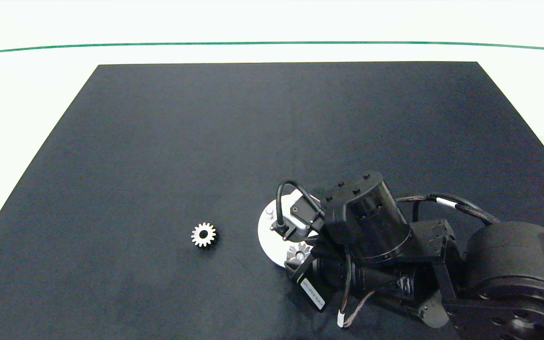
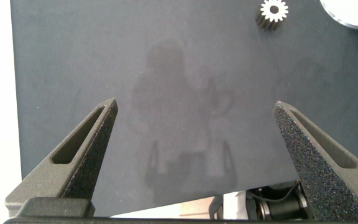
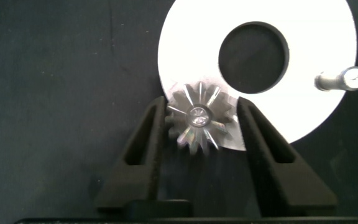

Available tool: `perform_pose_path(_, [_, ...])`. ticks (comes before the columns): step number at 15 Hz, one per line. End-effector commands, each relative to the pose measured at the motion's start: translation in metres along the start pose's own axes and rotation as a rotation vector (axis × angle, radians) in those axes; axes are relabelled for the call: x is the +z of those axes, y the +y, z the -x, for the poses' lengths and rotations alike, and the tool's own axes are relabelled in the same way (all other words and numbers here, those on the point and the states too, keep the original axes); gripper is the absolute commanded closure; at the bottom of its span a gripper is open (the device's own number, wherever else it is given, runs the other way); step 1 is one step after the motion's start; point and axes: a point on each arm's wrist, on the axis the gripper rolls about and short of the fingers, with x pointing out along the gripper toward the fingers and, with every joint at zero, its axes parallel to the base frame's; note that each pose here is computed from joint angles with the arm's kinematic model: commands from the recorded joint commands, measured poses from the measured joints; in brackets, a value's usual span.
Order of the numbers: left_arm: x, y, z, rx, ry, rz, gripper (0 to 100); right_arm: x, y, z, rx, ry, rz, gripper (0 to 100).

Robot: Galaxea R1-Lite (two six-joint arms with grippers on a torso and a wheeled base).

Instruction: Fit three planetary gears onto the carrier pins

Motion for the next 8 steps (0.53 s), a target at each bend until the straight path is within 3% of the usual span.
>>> perform_pose_path(1, [0.000, 0.000, 0.000, 0.000, 0.005, -0.001, 0, 0.001, -0.001, 0.000, -0.003, -0.007, -0.002, 0])
perform_pose_path(3, [0.000, 0.000, 0.000, 0.000, 0.005, -0.001, 0, 0.002, -0.002, 0.003, -0.006, -0.022, -0.010, 0])
perform_pose_path(5, [0.000, 0.000, 0.000, -0.001, 0.002, -0.001, 0, 0.009, -0.037, 0.052, -0.098, -0.127, -0.080, 0])
perform_pose_path(8, [-0.001, 0.000, 0.000, -0.002, 0.005, -0.001, 0, -0.001, -0.079, 0.071, -0.202, -0.142, -0.169, 0])
